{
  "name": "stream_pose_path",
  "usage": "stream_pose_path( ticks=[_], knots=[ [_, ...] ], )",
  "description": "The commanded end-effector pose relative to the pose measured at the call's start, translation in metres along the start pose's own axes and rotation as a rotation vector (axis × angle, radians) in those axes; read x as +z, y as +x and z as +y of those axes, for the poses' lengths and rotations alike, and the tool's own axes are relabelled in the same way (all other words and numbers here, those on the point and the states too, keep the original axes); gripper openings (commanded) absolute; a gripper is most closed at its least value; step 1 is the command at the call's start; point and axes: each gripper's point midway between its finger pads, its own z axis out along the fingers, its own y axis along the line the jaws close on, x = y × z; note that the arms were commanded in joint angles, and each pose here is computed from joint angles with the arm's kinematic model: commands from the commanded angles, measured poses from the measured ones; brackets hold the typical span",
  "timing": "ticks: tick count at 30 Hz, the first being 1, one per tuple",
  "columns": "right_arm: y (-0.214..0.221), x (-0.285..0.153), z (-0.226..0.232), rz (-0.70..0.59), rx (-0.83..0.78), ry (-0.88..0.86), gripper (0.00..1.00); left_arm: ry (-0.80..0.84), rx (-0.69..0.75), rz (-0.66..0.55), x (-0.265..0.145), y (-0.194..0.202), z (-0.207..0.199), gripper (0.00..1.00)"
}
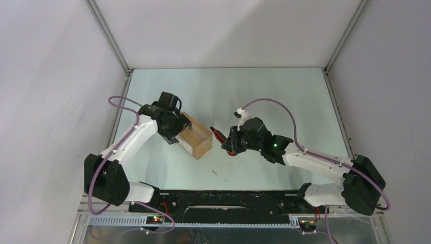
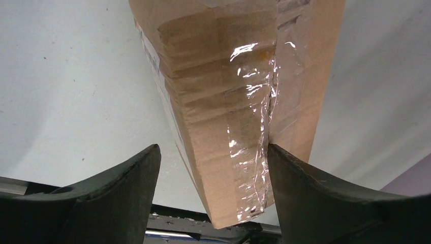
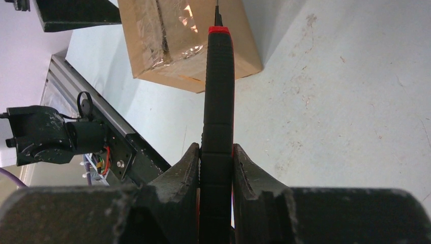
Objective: Unpack the express box
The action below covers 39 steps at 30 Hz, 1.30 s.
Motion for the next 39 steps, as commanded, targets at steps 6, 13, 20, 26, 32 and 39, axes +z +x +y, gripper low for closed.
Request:
stream_pose_path(
  ticks=[6,13,20,26,32,39],
  knots=[
    [-0.021,-0.008,0.024,-0.077,-0.06,-0.021,0.0,-0.085,0.0,0.031,0.028,0.013,0.021,0.83],
    [-0.012,-0.007,0.024,-0.061,-0.058,0.001,0.0,-0.115,0.005,0.056,0.038,0.017,0.026,0.82],
    [-0.009,-0.02,0.015,-0.078,-0.021,0.036,0.0,-0.02,-0.005,0.035,0.018,0.013,0.011,0.59],
    [0.008,-0.031,0.033,-0.039,0.089,-0.109,0.0,0.125,-0.03,0.068,0.008,0.022,-0.009,0.52],
    [0.02,-0.034,0.034,-0.038,0.223,-0.157,0.0,0.197,-0.054,0.048,-0.005,0.02,-0.016,0.52],
    [0.025,-0.045,0.036,-0.078,0.328,-0.241,0.0,0.202,-0.072,0.054,-0.006,0.021,-0.016,0.45]
  ],
)
